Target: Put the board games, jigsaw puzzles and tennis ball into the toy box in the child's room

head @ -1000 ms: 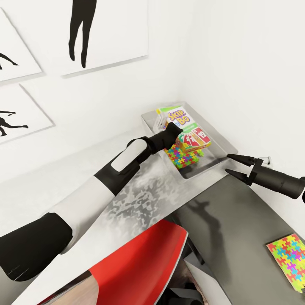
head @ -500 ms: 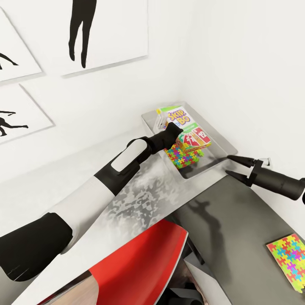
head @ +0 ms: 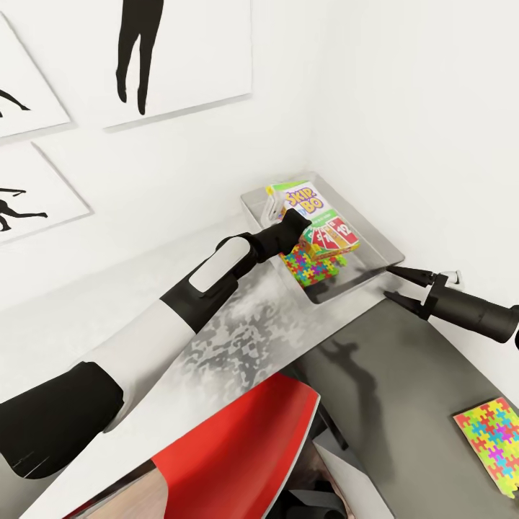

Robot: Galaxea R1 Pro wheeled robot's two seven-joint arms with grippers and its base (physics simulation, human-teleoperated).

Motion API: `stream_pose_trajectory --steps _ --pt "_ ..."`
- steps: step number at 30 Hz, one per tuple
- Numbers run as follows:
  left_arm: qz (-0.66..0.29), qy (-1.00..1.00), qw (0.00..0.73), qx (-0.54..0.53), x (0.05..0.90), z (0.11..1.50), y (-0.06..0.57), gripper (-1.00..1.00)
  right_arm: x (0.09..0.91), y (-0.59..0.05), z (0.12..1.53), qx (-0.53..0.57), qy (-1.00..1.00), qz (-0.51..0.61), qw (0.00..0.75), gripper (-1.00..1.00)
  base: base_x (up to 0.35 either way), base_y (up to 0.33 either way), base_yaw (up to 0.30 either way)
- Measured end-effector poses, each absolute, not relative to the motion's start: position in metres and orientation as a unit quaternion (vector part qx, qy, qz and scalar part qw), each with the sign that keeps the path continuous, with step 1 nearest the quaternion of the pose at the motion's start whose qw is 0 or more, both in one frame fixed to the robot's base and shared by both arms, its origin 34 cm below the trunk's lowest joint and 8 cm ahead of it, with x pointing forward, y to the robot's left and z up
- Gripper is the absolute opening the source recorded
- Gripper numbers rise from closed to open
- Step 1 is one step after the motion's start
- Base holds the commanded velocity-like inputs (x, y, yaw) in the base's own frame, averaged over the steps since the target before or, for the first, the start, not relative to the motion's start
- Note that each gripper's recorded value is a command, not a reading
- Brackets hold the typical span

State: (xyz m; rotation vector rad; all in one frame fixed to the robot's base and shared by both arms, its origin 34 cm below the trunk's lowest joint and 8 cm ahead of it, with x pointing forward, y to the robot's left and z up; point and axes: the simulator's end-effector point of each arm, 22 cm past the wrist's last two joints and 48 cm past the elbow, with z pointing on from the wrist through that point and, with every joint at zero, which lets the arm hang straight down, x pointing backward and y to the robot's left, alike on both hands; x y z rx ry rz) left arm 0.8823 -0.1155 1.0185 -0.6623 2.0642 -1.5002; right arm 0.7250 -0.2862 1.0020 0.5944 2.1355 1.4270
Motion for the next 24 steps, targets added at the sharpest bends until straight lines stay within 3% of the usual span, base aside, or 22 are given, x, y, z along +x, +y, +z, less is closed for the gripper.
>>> stream_pose_trajectory --steps 24 --pt "-0.547 0.763 0.245 -0.243 0.8810 1.0138 -0.1153 -1.00 0.7250 -0.2867 1.0020 0.218 0.785 0.523 0.250 1.00 0.000 0.000 0.000"
